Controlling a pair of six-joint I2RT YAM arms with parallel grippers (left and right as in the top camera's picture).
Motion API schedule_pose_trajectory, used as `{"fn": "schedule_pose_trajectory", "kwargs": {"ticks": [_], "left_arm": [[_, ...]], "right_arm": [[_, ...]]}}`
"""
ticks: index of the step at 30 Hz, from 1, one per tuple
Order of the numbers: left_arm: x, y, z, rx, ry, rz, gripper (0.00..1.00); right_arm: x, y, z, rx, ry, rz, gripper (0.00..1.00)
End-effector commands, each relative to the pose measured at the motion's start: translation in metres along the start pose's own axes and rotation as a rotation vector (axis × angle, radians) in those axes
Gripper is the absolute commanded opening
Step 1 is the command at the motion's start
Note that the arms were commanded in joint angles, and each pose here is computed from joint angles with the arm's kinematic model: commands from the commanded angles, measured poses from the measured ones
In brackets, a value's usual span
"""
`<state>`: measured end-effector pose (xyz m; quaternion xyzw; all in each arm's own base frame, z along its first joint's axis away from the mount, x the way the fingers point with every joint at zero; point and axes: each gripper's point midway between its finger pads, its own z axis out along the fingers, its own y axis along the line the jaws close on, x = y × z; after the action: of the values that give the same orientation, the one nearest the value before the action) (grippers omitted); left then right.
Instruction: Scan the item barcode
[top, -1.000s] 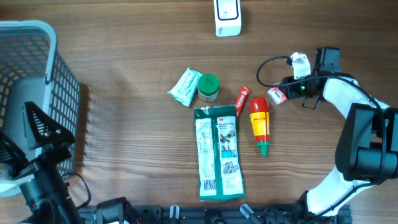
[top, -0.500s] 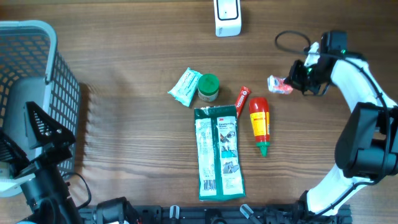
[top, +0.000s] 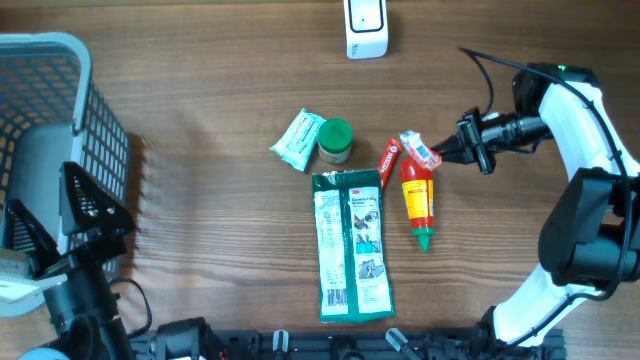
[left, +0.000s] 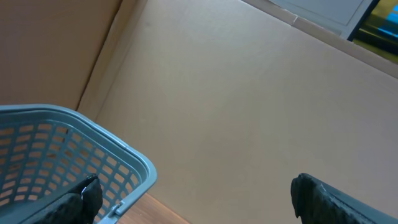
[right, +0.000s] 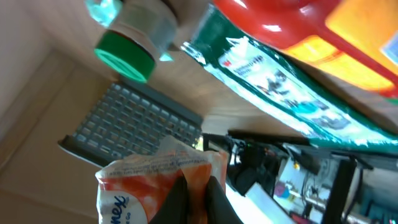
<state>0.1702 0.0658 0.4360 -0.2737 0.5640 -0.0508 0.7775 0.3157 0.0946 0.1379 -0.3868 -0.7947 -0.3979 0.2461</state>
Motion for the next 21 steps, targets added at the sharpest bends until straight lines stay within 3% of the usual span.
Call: {"fn": "schedule_pose_trajectory", "kwargs": {"ticks": [1,9,14,21], "left_arm": [[0.002,-0.002,-0.002,0.018,0.005,-0.005,1.0],[0.005,-0.007,-0.002,0.043,0.023,-0.011,1.0],[0.012,-0.013,-0.003,0.077,0.056,-0.017,1.0],[0.018,-0.021,-0.004,0.122,0.09,-0.027,1.0]], "right_arm": [[-0.006,-0.02,0.002,0.141,-0.052,-0.021,0.04],[0.014,-0.03,0.047,0.379,-0.071,-0.165,0.04],[0.026,-0.044,0.057,0.568,-0.221,-0.136,0.04],[0.063,-0.035,0.065,0.565,-0.275,-0.199,0.04]]}}
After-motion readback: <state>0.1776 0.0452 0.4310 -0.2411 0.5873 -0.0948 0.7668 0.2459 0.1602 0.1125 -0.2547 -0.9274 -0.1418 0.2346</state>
